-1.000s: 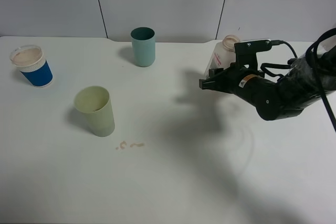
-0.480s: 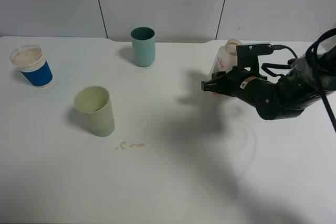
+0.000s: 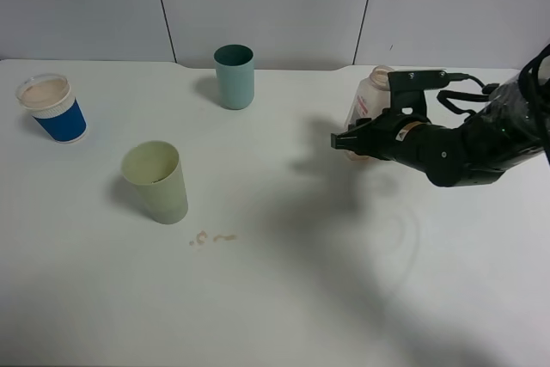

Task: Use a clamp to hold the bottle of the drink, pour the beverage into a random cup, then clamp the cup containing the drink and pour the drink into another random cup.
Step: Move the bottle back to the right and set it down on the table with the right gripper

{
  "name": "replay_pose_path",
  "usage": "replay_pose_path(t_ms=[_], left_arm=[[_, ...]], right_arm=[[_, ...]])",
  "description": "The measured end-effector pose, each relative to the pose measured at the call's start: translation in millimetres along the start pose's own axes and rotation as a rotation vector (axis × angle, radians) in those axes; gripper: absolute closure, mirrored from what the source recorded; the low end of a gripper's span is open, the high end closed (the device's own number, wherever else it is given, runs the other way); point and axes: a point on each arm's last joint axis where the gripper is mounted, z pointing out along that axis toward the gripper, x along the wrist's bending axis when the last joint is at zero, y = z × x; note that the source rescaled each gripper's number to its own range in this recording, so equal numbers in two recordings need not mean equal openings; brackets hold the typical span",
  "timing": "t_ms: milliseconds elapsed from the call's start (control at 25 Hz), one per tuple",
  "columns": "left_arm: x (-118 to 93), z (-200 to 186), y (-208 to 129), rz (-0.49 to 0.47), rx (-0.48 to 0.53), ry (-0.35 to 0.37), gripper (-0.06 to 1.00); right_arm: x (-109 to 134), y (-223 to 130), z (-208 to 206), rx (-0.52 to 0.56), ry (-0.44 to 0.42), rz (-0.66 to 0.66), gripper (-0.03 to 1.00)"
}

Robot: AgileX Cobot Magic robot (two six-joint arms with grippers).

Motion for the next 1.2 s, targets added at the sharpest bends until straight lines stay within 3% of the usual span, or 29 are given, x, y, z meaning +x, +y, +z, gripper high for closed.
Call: replay_pose_path(t_ms=[440, 600, 840, 1040, 1200], left_arm=[[0.0, 0.0, 0.0, 0.0, 0.0, 0.0, -0.06], [0.0, 0.0, 0.0, 0.0, 0.0, 0.0, -0.06], [0.0, 0.0, 0.0, 0.0, 0.0, 0.0, -0.06], [0.0, 0.0, 0.0, 0.0, 0.0, 0.0, -0.06], [0.0, 0.0, 0.0, 0.0, 0.0, 0.0, -0.06]], right_arm=[[0.5, 0.9, -2.4, 0.023, 0.005, 0.003, 0.97], [-0.1, 0.7, -3.1, 0.034, -0.002, 0.017, 0.77], [-0.4, 0.5, -3.8, 0.046, -0.005, 0.026, 0.7], [-0.4, 3.1, -5.3, 0.038, -0.005, 0.031, 0.39], [-0.8, 8.7, -8.4, 0.013, -0.01, 0.044, 0.33]])
